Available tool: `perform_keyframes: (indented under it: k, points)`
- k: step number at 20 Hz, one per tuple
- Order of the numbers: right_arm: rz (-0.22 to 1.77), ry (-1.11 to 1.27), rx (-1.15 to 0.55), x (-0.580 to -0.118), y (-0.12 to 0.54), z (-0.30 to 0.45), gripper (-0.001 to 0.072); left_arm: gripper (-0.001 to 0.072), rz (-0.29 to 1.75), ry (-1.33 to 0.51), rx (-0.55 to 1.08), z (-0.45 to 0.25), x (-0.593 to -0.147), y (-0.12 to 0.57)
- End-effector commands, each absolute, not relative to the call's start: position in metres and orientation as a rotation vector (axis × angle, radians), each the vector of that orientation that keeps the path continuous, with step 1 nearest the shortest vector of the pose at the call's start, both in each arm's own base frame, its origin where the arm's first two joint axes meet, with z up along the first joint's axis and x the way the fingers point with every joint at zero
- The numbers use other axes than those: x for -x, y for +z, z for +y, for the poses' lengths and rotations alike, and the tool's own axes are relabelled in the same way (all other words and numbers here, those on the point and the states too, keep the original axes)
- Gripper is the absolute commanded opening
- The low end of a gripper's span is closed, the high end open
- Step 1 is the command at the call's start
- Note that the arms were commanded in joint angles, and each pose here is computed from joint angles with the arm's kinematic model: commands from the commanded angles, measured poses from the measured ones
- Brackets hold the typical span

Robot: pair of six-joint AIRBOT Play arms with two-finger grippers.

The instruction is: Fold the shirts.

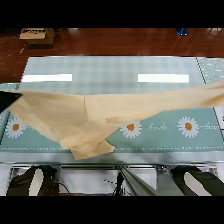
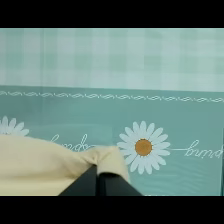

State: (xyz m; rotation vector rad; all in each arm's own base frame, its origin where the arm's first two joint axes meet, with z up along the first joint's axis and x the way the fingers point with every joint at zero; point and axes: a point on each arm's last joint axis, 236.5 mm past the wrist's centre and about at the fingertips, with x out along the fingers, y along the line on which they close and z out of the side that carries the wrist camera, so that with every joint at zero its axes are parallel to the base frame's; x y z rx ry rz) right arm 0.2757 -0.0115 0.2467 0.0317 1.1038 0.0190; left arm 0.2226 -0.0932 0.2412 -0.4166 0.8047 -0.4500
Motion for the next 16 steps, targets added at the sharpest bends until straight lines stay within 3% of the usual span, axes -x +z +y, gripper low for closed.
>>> perform_keyframes:
  k: [1, 5, 12, 16]
  points:
    - [1.326, 0.093, -0.051, -0.326, 0.178, -0.007, 0.0020, 0.0015, 0.966, -0.448, 0.549, -0.082, -0.252, 0.156]
    - [1.465, 0.104, -0.082, -0.367, 0.112, -0.009, 0.0021, 0.0015, 0.984, -0.393, 0.616, -0.062, -0.295, 0.110]
    - [1.460, 0.165, -0.200, -0.425, 0.047, 0.011, 0.0021, 0.0016, 0.923, -0.436, 0.616, -0.084, -0.356, 0.082]
    - [1.457, 0.152, -0.211, -0.444, 0.019, 0.009, 0.0021, 0.0016, 1.027, -0.462, 0.615, -0.100, -0.365, 0.038]
